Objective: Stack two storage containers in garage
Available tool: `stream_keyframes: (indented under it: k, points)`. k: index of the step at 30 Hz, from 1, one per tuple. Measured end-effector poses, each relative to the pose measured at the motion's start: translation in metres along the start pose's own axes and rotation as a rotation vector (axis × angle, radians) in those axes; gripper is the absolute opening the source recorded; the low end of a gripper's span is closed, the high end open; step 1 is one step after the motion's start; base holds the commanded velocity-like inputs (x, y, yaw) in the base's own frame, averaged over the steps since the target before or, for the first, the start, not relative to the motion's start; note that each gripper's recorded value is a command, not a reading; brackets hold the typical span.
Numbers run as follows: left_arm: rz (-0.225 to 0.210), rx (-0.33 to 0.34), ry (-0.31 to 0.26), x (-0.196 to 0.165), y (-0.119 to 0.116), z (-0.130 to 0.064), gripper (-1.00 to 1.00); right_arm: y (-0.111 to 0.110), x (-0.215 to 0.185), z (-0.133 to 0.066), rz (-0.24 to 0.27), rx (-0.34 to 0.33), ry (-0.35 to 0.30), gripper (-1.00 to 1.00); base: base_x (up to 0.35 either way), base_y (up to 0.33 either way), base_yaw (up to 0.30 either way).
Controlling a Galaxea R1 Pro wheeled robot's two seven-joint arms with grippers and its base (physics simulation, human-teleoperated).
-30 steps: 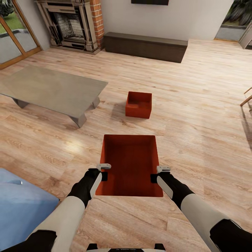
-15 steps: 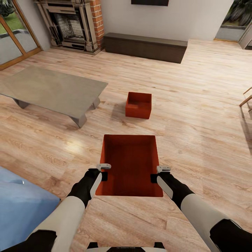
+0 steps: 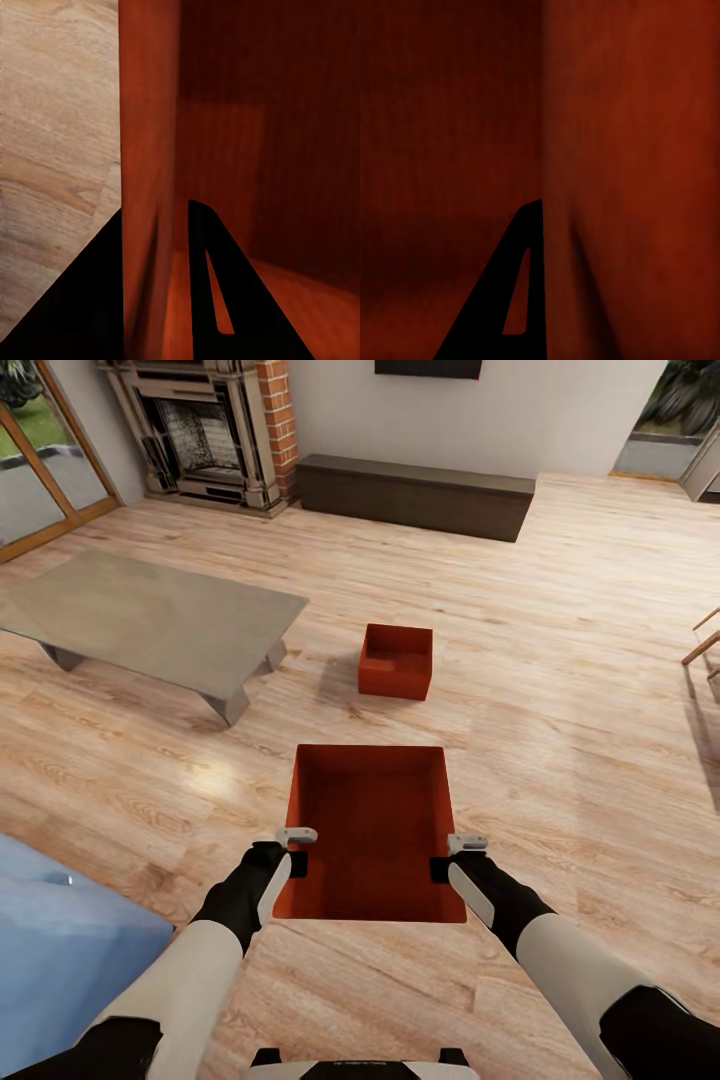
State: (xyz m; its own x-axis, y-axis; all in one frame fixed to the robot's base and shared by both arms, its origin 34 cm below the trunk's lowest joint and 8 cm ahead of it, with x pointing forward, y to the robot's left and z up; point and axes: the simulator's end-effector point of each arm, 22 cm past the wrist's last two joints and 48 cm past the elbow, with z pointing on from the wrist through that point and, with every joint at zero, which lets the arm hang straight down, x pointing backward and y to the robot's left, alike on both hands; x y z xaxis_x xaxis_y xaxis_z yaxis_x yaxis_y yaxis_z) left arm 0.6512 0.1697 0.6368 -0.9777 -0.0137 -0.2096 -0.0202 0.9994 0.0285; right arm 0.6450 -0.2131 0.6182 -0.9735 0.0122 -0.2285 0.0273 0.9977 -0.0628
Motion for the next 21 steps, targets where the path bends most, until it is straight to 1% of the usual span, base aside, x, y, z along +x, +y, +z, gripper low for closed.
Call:
stream_keyframes:
  k: [13,21]
  points:
    - [0.002,-0.002,-0.001,0.001,0.000,-0.012,-1.00,-0.001,0.002,-0.011,0.003,-0.001,-0.001,-1.00,0.000,0.000,0.000]
    - [0.003,-0.003,-0.013,-0.002,0.002,-0.024,-1.00,-0.001,-0.001,-0.022,0.006,-0.002,-0.012,-1.00,0.000,0.000,0.000]
